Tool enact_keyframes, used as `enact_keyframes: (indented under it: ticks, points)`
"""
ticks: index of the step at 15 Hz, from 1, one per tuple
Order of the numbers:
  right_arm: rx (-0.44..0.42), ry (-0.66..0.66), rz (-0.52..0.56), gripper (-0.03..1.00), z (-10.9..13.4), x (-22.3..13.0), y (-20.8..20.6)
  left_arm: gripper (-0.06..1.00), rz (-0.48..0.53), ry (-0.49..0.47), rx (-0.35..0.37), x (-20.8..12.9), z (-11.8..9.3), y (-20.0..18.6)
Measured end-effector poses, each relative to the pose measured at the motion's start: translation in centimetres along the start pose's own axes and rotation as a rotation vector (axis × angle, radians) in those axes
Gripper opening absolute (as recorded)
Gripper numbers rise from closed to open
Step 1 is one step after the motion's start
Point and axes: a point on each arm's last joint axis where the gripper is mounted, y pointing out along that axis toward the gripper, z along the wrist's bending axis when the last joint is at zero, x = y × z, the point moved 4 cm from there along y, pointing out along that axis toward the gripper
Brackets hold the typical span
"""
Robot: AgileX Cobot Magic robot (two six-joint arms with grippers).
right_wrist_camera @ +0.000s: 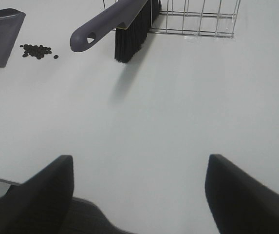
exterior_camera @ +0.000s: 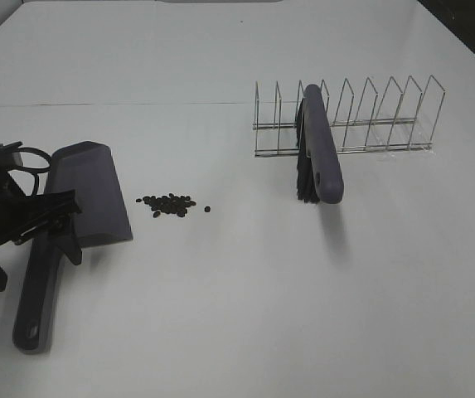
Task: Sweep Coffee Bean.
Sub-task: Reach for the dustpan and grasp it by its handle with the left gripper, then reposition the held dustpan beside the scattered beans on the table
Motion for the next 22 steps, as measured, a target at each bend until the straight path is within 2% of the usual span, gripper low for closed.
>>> enact_keyframes:
  ticks: [4, 10, 12, 15, 18, 22]
  points:
    - [0.000, 0.000, 0.000, 0.70, 0.0, 0.0, 0.0, 0.82, 0.025, -0.029, 0.028, 0.7, 0.1, 1.2]
    - [0.000, 0.000, 0.000, 0.70, 0.0, 0.0, 0.0, 0.77, 0.069, -0.004, 0.093, 0.8, 0.9, 2.1]
    - [0.000, 0.000, 0.000, 0.70, 0.0, 0.0, 0.0, 0.66, 0.060, -0.019, 0.149, 0.9, 1.7, 2.2]
    - [0.000, 0.000, 0.000, 0.70, 0.0, 0.0, 0.0, 0.32, 0.061, -0.003, 0.202, 0.9, 2.4, 2.1]
    - [-0.001, 0.000, 0.000, 0.70, 0.0, 0.0, 0.0, 0.33, 0.055, 0.017, 0.217, 1.0, 2.6, 2.1]
    - [-0.001, 0.000, 0.000, 0.70, 0.0, 0.0, 0.0, 0.33, 0.045, 0.131, 0.257, 1.3, 3.1, 1.7]
